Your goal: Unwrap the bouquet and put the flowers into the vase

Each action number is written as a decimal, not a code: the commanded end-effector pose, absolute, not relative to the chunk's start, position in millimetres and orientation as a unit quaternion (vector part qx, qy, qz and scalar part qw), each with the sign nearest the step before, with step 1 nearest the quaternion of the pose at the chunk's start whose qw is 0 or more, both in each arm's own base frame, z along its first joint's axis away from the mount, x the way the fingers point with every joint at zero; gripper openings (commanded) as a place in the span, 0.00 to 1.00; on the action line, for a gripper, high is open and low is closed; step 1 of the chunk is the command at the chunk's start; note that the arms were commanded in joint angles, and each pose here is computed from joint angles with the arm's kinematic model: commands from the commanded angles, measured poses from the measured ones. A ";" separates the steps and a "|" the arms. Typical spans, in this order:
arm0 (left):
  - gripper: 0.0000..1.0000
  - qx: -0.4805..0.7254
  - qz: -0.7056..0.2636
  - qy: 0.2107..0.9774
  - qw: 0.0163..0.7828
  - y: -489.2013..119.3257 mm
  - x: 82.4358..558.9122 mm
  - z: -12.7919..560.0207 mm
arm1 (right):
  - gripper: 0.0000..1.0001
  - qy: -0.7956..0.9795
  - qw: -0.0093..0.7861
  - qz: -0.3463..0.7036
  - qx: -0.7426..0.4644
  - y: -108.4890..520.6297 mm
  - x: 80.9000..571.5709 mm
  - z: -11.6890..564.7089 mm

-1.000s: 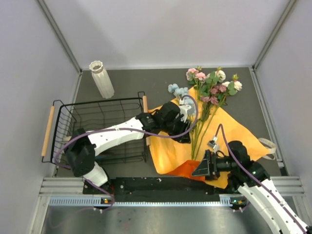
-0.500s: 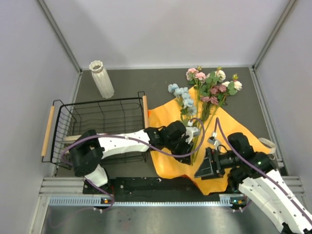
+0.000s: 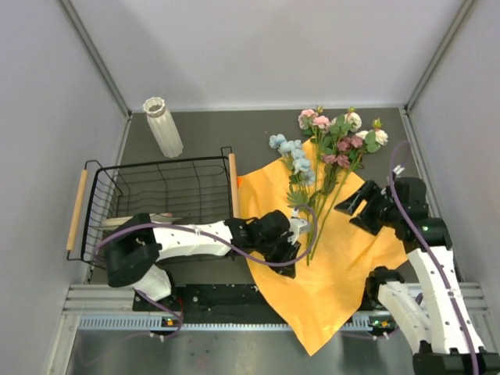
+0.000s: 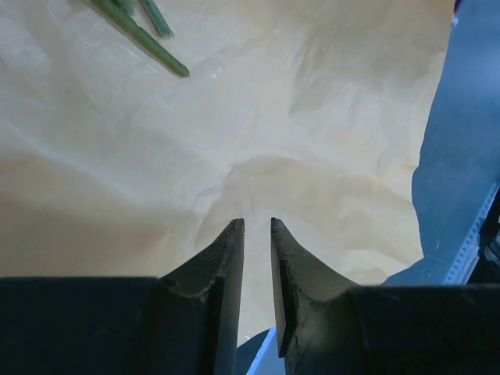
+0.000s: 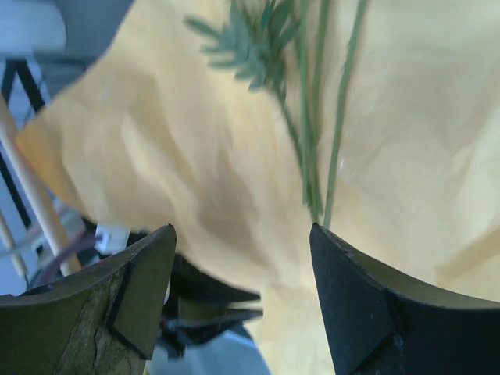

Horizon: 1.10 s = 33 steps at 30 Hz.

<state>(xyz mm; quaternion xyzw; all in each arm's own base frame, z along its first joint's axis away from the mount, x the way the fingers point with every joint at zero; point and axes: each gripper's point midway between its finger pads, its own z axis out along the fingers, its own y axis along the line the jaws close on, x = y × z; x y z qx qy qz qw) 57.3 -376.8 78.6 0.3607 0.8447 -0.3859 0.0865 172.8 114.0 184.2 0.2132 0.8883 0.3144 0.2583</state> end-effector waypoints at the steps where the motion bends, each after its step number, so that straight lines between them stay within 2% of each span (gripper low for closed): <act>1: 0.28 0.345 -0.417 0.826 0.158 -389.0 72.6 120.7 | 0.68 0.872 0.326 0.276 0.238 82.6 229.2 179.4; 3: 0.35 0.351 -0.417 0.820 0.175 -394.3 78.3 136.8 | 0.57 0.878 0.319 0.284 0.217 87.3 247.9 170.6; 4: 0.37 0.352 -0.415 0.819 0.183 -396.1 82.6 142.4 | 0.49 0.888 0.297 0.276 0.216 87.0 257.2 155.1; 7: 0.47 0.355 -0.417 0.811 0.204 -402.8 91.5 167.2 | 0.48 0.886 0.319 0.243 0.232 74.0 288.9 143.7; 9: 0.51 0.354 -0.422 0.806 0.218 -407.0 97.2 185.8 | 0.48 0.881 0.342 0.221 0.240 64.5 317.2 140.7; 11: 0.58 0.349 -0.424 0.803 0.232 -408.2 104.6 198.2 | 0.46 0.890 0.332 0.184 0.253 52.7 334.3 125.3; 14: 0.66 0.342 -0.430 0.795 0.256 -410.0 112.7 225.5 | 0.43 0.881 0.336 0.185 0.276 36.5 371.4 127.7; 17: 0.67 0.338 -0.432 0.792 0.268 -406.5 114.6 238.3 | 0.34 0.880 0.325 0.197 0.285 32.3 393.3 123.0; 26: 0.67 0.316 -0.442 0.778 0.316 -386.3 118.5 273.2 | 0.37 0.892 0.288 0.221 0.268 31.1 437.7 84.8; 33: 0.68 0.308 -0.443 0.773 0.332 -374.7 118.3 288.1 | 0.33 0.896 0.281 0.197 0.281 19.7 440.4 70.5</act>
